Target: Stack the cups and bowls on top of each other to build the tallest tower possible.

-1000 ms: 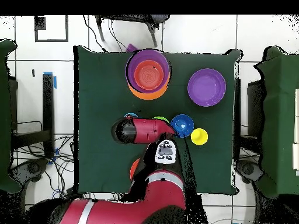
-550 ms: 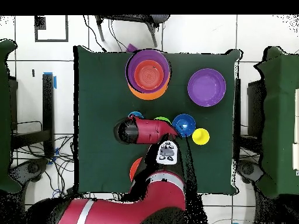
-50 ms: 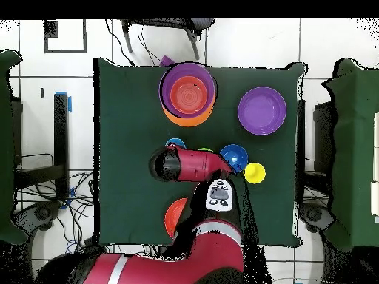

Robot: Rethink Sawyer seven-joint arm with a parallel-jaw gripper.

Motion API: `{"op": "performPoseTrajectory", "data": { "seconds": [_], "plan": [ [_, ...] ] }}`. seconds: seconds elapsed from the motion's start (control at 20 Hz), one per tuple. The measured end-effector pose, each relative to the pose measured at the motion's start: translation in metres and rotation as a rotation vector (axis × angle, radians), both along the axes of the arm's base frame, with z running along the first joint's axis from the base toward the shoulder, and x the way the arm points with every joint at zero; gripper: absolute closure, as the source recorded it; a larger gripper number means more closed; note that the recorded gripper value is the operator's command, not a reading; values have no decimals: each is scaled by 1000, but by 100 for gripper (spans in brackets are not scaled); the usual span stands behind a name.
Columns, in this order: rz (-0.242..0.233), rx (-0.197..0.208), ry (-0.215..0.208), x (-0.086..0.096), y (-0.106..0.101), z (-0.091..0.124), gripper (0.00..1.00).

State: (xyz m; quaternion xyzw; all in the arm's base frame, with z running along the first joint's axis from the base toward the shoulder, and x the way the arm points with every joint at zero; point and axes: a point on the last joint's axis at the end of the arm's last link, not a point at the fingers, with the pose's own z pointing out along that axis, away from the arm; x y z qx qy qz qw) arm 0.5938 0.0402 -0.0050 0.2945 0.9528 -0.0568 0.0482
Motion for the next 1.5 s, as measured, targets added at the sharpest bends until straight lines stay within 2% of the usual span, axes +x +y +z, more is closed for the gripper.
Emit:
{"op": "performPoseTrajectory", "data": {
  "seconds": [0.3,0.45,0.65,1.0,1.25,1.5],
  "plan": [
    [-40,3,-13,7,-21,17,100],
    [-62,9,0,9,-27,32,100],
    [-104,31,68,10,-28,67,100],
    [-138,59,130,11,-24,101,100],
    [-147,67,123,15,-23,115,100],
    [-153,69,112,21,-28,120,100]
  ]
}}
